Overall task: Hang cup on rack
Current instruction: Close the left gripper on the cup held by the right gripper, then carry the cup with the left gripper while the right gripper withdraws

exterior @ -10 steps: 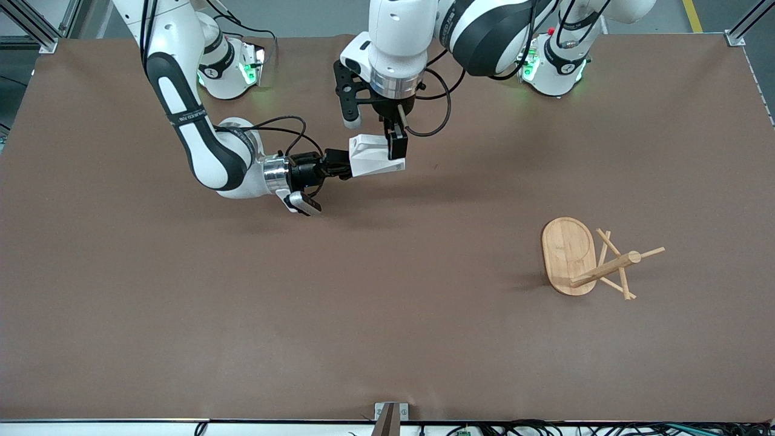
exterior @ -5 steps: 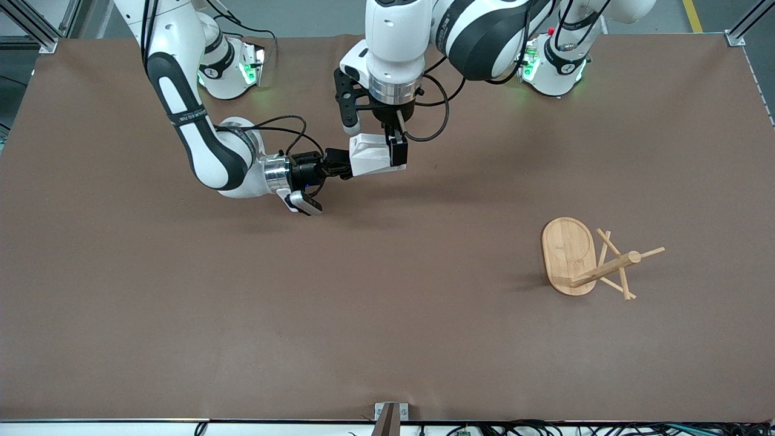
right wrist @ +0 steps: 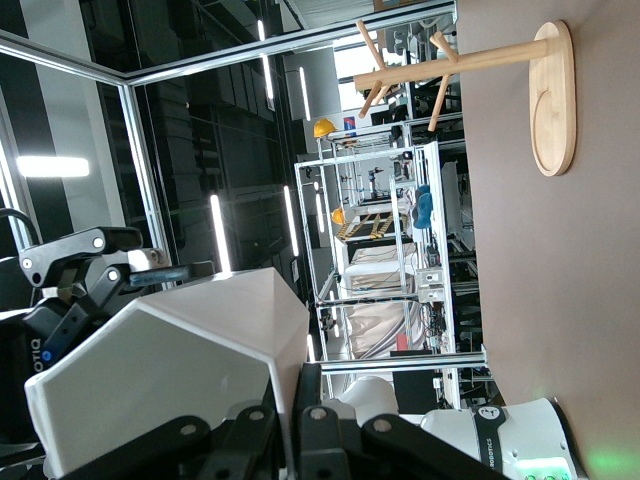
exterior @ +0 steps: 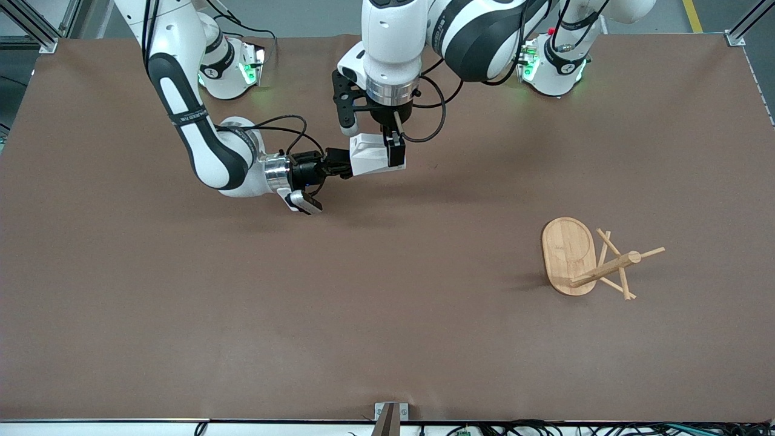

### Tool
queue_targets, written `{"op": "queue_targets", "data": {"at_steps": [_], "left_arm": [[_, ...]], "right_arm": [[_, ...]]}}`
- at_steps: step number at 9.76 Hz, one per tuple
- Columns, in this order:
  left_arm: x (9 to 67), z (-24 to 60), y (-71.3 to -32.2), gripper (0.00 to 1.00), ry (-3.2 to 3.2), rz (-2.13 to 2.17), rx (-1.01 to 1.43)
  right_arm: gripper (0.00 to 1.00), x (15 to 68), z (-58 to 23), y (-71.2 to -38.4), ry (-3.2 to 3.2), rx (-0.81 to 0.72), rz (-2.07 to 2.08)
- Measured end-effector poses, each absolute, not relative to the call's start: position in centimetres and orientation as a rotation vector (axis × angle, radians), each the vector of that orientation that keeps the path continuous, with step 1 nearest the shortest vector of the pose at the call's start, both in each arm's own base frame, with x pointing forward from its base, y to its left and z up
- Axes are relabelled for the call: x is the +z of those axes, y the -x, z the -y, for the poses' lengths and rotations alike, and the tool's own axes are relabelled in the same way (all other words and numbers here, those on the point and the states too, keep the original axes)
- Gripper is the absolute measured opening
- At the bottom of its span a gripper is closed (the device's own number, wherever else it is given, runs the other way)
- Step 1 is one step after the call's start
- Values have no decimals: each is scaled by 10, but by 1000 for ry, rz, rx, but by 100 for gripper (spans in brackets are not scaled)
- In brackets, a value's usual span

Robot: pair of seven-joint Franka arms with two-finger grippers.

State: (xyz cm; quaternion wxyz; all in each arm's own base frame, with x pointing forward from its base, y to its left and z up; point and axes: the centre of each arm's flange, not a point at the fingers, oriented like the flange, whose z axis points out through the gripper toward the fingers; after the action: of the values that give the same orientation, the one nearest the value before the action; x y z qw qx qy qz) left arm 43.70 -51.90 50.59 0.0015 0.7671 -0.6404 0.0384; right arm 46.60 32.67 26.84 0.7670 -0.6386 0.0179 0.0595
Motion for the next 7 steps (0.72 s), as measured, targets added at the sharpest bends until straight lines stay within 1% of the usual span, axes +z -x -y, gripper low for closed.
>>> {"op": "queue_targets", "data": {"at_steps": [1,2,3,4,5,6,7], "left_arm": [[496,521,-439,100,-2409,2010,97],[491,521,-441,100,-2411,2008,87],[490,522,-442,98,-2411,2007,85],[490,521,-442,95,-2412,2005,87],[491,521,-443,87,-2415,2004,91],[493,520,-445,75,-2416,2007,93],[493,520,-445,75,-2416,2006,94]], "right_arm": [[6,269,-327,-466,1385,129,-39],[6,266,-325,-466,1396,127,-47],[6,265,-325,-466,1398,126,-49],[6,265,-325,-466,1396,127,-48],[6,265,-326,-465,1392,129,-45],[6,265,-326,-465,1391,129,-44],[6,266,-326,-465,1390,129,-44]]}}
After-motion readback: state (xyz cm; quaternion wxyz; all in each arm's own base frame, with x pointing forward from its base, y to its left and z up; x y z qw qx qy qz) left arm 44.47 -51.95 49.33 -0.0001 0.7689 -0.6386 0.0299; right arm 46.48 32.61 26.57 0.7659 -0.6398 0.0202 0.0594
